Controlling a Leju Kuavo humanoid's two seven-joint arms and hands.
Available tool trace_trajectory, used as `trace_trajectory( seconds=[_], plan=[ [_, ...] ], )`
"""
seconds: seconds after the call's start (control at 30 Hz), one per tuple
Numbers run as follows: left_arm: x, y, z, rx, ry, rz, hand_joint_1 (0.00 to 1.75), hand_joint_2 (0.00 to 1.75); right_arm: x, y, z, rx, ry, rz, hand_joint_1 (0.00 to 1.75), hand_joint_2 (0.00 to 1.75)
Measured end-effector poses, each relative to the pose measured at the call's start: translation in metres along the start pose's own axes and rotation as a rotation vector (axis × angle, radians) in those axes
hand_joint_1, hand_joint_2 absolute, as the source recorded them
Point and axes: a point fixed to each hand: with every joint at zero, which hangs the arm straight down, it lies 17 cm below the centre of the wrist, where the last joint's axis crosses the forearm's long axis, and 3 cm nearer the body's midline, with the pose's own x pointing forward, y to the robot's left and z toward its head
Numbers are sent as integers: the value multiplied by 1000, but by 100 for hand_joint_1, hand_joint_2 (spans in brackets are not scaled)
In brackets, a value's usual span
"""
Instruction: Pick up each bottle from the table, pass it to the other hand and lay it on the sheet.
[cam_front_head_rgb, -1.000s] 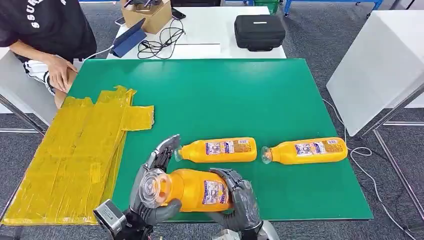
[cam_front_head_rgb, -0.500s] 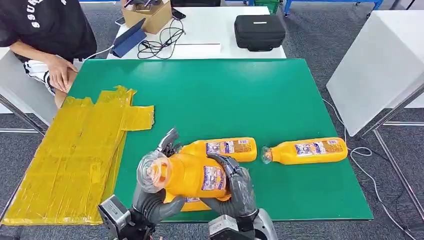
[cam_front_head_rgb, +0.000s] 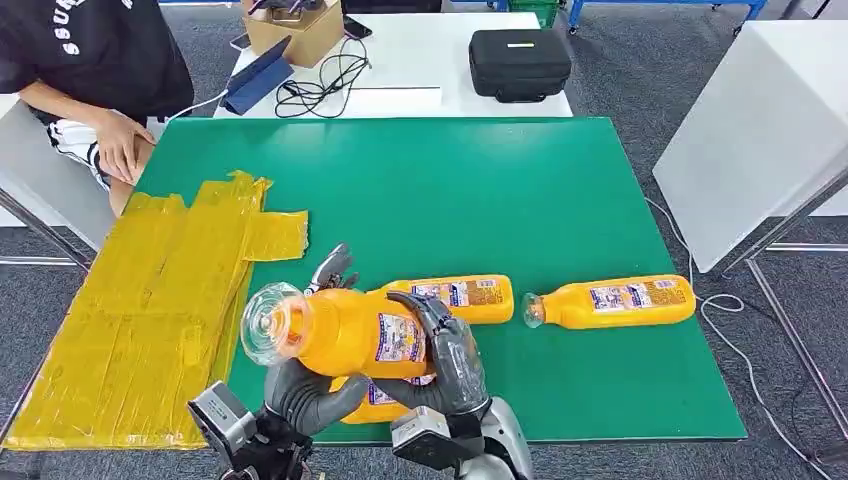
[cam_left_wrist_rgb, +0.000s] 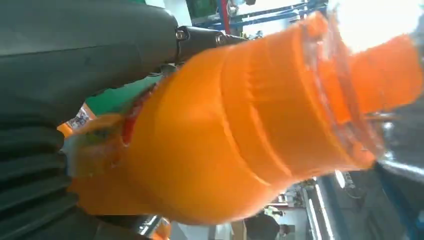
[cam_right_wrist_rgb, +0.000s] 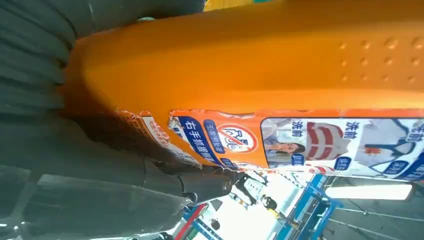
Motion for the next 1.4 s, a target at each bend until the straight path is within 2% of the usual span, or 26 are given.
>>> trace_trajectory(
  seconds=[0.07,0.1,0.13,0.17,0.2,0.23,0.8,1.33,1.37,1.4],
  plan=[
    [3,3,-5,6,-15,6,0,175,1,3,-1,6,0,-5,175,175],
    [5,4,-7,7,-22,9,9,175,1,5,-2,11,0,-9,175,175],
    [6,4,-9,7,-27,7,38,175,2,7,-4,16,-1,-12,175,175],
    [7,5,-11,8,-31,8,140,175,2,7,-5,18,-1,-13,175,175],
    [8,6,-12,9,-35,12,169,175,2,9,-6,22,-1,-16,175,175],
    [9,6,-13,8,-38,13,175,175,2,10,-8,26,-1,-19,175,175],
    [25,-2,-24,-21,-86,43,175,175,2,11,-14,30,-3,-32,175,175],
    [34,-1,-33,-35,-114,84,175,175,10,-5,-21,-7,-27,-21,175,175],
    [34,-1,-33,-35,-115,84,175,175,10,-5,-21,-9,-28,-20,45,175],
    [34,-1,-33,-36,-115,83,175,175,10,-7,-21,-13,-28,-18,0,175]
  ],
)
